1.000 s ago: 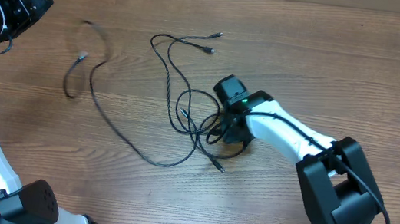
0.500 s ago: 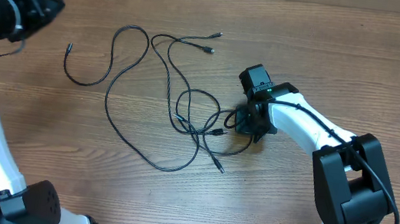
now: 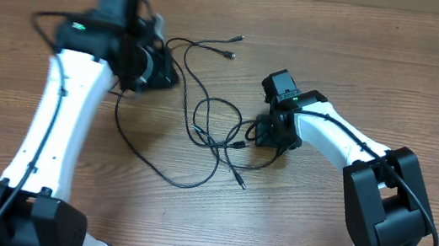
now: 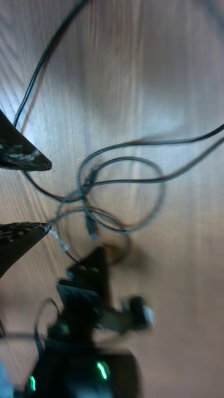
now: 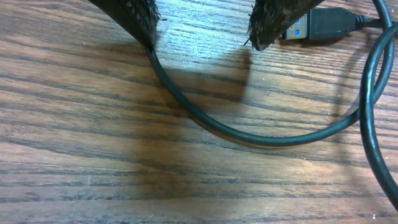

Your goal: Untangle cables

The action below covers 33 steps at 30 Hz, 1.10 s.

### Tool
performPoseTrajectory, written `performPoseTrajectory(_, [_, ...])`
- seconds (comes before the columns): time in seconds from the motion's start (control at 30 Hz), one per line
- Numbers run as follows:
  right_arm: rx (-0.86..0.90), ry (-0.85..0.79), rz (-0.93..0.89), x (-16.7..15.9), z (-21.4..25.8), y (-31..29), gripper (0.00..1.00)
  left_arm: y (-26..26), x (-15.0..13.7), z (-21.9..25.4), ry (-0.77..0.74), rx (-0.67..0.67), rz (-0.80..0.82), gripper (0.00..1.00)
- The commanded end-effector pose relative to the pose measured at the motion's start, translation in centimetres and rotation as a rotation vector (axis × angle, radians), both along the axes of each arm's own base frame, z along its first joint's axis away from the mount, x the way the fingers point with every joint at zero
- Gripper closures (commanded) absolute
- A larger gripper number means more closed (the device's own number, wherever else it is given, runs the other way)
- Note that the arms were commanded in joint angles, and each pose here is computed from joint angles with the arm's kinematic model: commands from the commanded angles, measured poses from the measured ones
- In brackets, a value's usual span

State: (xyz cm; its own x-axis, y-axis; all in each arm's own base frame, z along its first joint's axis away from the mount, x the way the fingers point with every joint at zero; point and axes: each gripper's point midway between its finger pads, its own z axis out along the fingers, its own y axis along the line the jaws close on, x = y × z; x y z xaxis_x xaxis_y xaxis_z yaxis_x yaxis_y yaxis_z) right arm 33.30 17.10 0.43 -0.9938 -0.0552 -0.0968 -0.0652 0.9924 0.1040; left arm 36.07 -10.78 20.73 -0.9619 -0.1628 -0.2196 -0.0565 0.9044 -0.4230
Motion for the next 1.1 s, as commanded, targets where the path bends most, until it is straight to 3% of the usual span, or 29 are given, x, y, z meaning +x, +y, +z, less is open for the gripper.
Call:
performPoseTrajectory(0.0, [-0.062, 0.011, -0.027, -0.2, -0.8, -1.8, 0.52, -1.8, -2.0, -3.4, 0.064, 0.064, -0.063, 0.72])
performPoseTrajectory(0.27, [-0.061, 0.008, -0.027, -0.1, -0.8, -1.7, 0.52, -5.6, -4.9, -9.7, 0.125, 0.097, -0.108, 0.71])
performPoseTrajectory(0.67, [-0.061, 0.009, -0.027, -0.1, -0.8, -1.7, 0.49, -6.6, -5.3, -14.8, 0.04, 0.254, -0.02, 0.5])
performPoseTrajectory(1.07, [-0.061, 0.01, -0.027, -0.2, -0.8, -1.7, 0.49, -7.8, -4.8, -19.7, 0.118, 0.246, -0.002, 0.55])
